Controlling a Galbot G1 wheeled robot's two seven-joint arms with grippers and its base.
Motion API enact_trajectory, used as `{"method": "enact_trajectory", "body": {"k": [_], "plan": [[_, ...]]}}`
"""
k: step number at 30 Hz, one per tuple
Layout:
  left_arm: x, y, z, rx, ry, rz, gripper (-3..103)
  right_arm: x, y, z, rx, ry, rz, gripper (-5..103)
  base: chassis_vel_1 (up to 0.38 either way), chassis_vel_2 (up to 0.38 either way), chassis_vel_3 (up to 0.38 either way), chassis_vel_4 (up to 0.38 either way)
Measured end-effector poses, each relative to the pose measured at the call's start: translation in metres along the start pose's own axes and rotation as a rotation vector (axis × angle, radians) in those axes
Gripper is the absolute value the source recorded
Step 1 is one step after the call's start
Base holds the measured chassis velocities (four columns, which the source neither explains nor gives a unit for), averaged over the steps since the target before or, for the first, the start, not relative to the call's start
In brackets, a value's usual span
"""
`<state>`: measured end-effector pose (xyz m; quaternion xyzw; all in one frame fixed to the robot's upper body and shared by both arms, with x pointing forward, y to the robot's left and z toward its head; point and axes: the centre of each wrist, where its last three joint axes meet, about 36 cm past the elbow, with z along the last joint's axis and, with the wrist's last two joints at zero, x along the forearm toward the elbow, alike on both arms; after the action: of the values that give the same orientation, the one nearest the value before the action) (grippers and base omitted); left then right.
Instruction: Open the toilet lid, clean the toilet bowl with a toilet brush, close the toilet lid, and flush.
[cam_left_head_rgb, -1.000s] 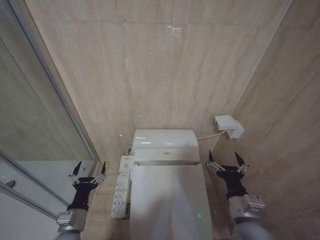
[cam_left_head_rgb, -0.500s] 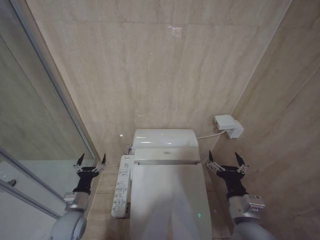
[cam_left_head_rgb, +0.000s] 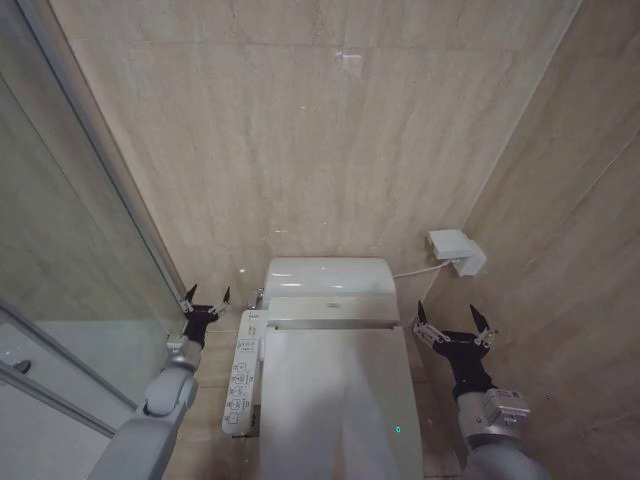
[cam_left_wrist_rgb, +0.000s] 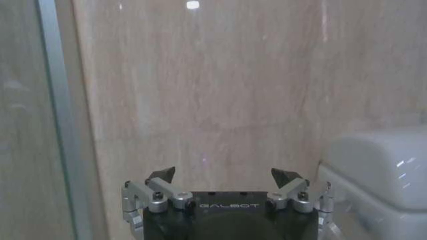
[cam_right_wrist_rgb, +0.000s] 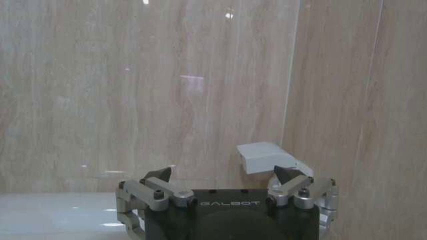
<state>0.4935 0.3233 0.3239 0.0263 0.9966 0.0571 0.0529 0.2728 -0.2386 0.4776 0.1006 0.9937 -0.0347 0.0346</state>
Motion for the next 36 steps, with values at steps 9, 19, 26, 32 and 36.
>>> {"method": "enact_trajectory", "body": {"k": [9, 19, 26, 32, 36], "plan": [[-0.020, -0.011, 0.007, -0.013, 0.018, 0.099, 97, 0.000, 0.000, 0.000, 0.000, 0.000, 0.000, 100, 0.000, 0.000, 0.000, 0.000], [-0.009, -0.002, 0.024, -0.099, 0.003, 0.190, 70, 0.000, 0.000, 0.000, 0.000, 0.000, 0.000, 100, 0.000, 0.000, 0.000, 0.000], [-0.001, 0.018, 0.037, -0.207, -0.009, 0.257, 43, 0.000, 0.000, 0.000, 0.000, 0.000, 0.000, 100, 0.000, 0.000, 0.000, 0.000], [-0.005, 0.022, 0.041, -0.250, -0.037, 0.280, 16, 0.000, 0.000, 0.000, 0.000, 0.000, 0.000, 100, 0.000, 0.000, 0.000, 0.000], [-0.007, 0.023, 0.044, -0.279, -0.052, 0.305, 0, 0.000, 0.000, 0.000, 0.000, 0.000, 0.000, 100, 0.000, 0.000, 0.000, 0.000]]}}
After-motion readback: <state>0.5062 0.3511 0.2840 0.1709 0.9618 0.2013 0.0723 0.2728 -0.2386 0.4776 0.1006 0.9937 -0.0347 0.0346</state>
